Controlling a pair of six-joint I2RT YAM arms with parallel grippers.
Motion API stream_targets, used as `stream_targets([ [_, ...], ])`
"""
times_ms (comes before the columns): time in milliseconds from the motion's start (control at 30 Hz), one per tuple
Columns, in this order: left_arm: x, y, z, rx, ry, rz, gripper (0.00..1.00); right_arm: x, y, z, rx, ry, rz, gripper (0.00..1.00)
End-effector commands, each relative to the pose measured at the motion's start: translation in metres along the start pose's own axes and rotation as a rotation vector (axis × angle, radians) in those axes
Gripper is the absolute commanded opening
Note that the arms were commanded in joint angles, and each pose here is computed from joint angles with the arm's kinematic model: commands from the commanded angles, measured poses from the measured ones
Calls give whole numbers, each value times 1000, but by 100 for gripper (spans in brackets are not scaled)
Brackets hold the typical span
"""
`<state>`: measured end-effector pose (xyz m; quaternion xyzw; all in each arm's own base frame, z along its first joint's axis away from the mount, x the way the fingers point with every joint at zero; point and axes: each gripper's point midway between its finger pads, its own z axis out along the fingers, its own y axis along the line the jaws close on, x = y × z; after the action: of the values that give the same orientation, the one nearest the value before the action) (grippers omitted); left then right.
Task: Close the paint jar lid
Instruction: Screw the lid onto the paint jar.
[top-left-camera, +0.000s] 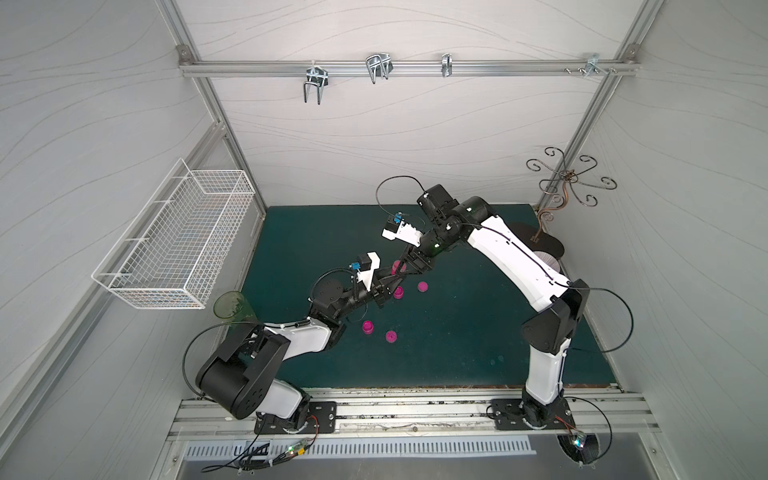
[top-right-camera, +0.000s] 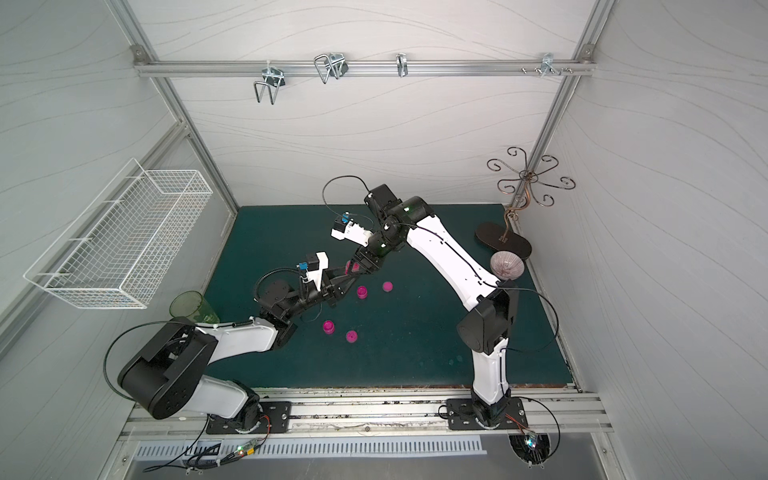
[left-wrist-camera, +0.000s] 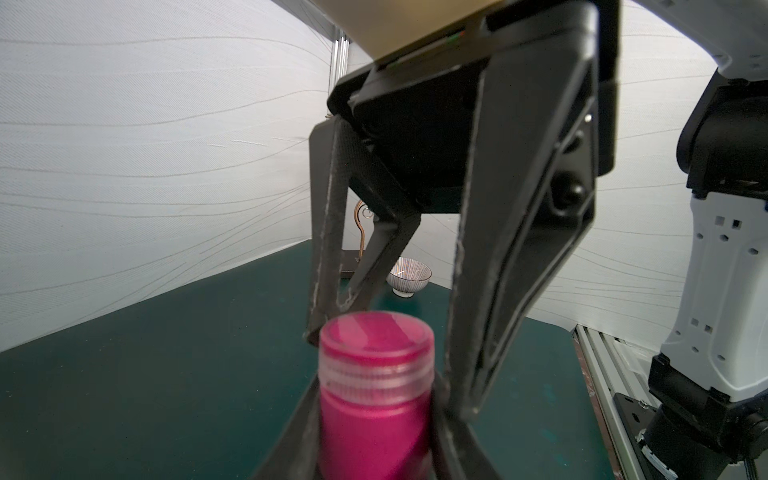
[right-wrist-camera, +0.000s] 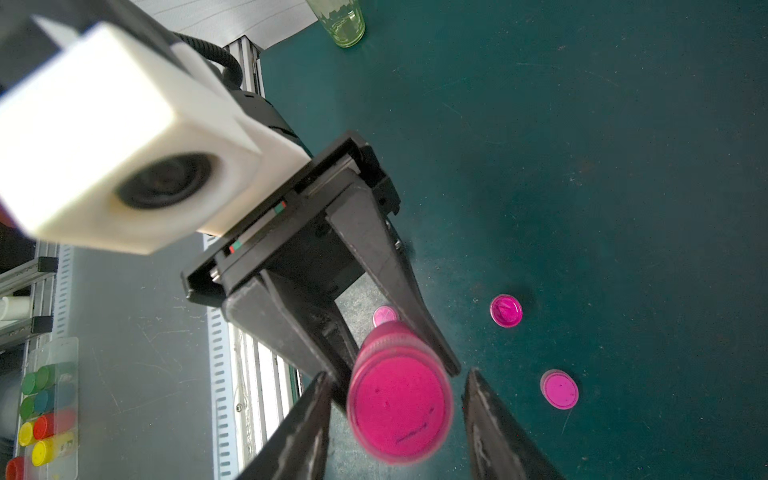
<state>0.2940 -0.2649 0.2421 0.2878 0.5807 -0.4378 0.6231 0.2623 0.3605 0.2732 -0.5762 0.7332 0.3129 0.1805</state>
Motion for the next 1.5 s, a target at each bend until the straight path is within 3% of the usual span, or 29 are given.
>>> stream_targets([
  [0,-27,-7,6,42,-81,63,0,1,2,-4,-17,4,11,51],
  [133,-26,-5,7,38,-78,62,0,2,3,-6,-24,1,18,47],
  [300,-25,-5,7,36,-76,63,0,4,3,-3,-45,5,42,33],
  [433,-24,-2,8,23,-69,64,0,-1,5,-3,-61,-12,63,30],
  [567,-25,5,11,-5,-85,62,0,-8,4,4,-83,-46,171,23],
  [633,-29,11,14,-34,-108,70,0,-11,-3,20,-30,-50,266,29],
  [700,-30,20,18,-67,-125,77,0,-14,-14,39,38,-56,461,27],
  [767,-32,27,24,-89,-133,83,0,-15,-21,54,107,-53,572,29],
  [900,-38,31,32,-87,-149,90,0,-12,-35,69,255,-70,630,35],
  [967,-41,31,31,-87,-155,93,0,-16,-34,62,239,-95,618,48],
  [1100,-42,21,21,-61,-151,93,0,-24,-24,17,226,-167,493,66],
  [1167,-40,15,18,-23,-137,77,0,-24,-12,-7,148,-188,407,73],
  [1333,-35,3,16,51,-111,40,0,-3,5,-47,69,-124,254,76],
  [1467,-33,-2,17,86,-101,18,0,16,-1,-46,101,-27,168,77],
])
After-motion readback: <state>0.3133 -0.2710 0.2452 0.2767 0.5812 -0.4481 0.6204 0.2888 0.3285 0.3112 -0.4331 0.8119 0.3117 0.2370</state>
